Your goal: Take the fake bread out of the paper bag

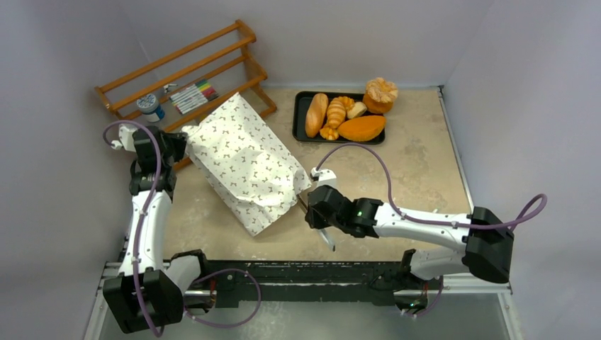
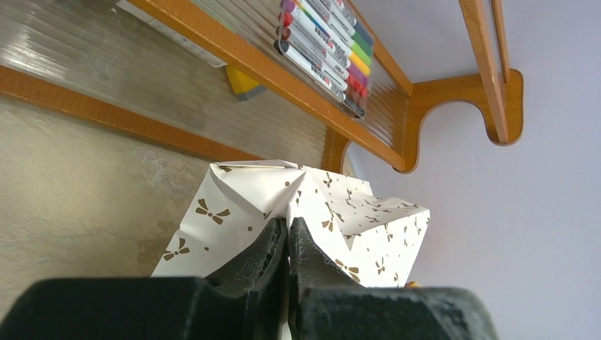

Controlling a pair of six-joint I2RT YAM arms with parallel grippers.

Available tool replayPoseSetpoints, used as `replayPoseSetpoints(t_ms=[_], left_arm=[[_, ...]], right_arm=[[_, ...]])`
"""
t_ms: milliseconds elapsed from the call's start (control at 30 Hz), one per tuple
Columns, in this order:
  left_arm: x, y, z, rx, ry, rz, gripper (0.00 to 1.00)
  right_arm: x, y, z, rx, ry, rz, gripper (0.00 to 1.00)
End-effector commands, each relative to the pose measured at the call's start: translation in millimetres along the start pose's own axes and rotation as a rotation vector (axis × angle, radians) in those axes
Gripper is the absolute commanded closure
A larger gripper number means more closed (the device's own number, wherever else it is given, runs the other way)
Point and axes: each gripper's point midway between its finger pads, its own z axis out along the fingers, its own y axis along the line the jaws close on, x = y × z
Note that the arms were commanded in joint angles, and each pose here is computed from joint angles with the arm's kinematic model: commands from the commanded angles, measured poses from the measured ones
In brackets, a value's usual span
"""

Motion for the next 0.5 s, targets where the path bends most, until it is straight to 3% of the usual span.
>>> replayPoseSetpoints(t_ms=[0,467], left_arm=[[-18.0,-31.5,-12.3,0.104,-0.069,0.026,1.00],[-10.1,-24.7,-12.7,0.035,-0.111,0.119,1.00]], right_arm=[[-31.8,24.3,-7.5,-0.058,-0.084,0.015,1.00],[-28.7,27.1,-1.6,-0.065,-0.074,0.012,1.00]])
